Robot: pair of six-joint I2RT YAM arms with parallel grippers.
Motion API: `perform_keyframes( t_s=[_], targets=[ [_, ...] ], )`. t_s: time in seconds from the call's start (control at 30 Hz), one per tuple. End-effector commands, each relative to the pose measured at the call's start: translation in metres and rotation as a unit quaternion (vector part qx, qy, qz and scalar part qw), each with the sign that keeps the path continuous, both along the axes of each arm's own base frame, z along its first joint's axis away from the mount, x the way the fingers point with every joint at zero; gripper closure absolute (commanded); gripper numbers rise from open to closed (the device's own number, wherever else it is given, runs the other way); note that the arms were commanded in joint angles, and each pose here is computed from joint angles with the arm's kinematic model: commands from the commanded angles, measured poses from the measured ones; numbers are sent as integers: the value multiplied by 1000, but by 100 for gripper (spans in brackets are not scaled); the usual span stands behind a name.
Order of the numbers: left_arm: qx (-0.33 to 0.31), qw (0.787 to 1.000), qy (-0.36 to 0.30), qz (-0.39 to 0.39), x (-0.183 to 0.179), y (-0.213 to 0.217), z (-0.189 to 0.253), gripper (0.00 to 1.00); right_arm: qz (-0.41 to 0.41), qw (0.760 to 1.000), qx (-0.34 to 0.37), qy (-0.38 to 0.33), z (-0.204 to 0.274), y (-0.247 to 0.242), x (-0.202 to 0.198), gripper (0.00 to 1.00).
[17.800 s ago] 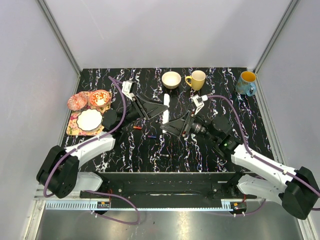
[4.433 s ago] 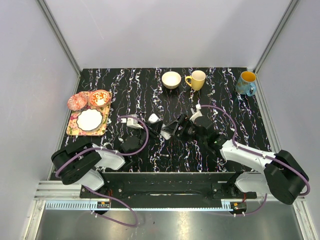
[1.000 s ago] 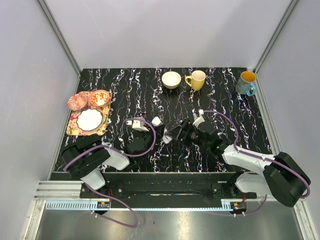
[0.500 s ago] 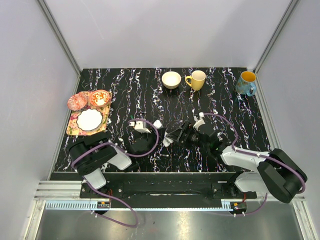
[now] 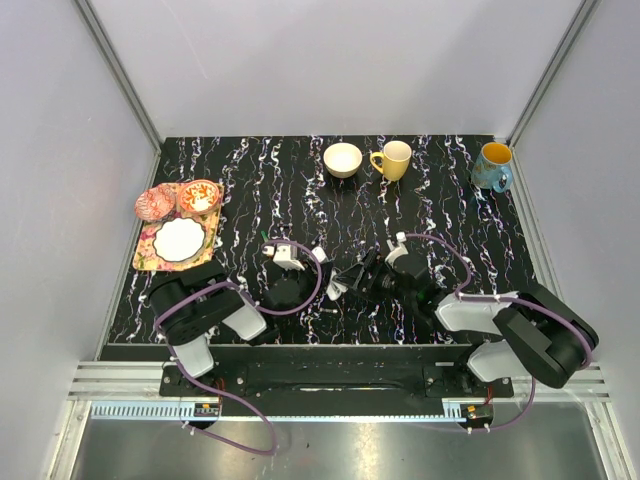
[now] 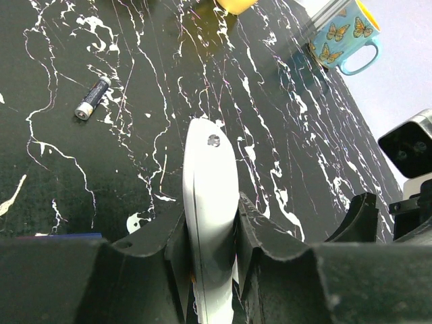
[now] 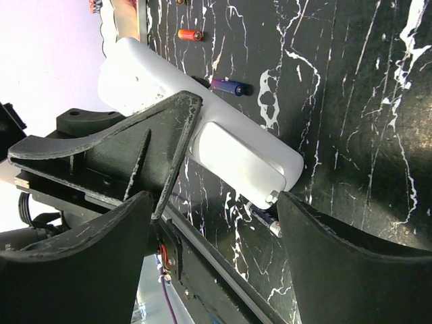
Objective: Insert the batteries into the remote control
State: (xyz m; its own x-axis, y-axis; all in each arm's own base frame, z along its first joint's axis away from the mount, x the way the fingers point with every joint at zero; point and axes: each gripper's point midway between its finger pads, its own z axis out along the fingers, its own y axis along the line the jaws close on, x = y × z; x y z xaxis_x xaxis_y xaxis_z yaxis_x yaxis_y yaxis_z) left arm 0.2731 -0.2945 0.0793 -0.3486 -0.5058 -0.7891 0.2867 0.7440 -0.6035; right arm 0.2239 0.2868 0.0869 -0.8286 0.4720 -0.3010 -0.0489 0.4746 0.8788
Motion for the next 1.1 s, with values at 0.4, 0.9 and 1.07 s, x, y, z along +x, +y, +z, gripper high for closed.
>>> perform_keyframes(
  t_s=[0.4,0.9,1.07],
  targets=[
    [-64,997,-52,11,5,0,39,100,1,1000,17,-25,9,2,6,19],
    [-44,997,-59,27,11,9,43,100,-9,999,-4,-35,10,-8,9,18],
    [-40,997,-57,33,13,13,42,100,-9,999,-10,-30,2,-9,9,18]
  ],
)
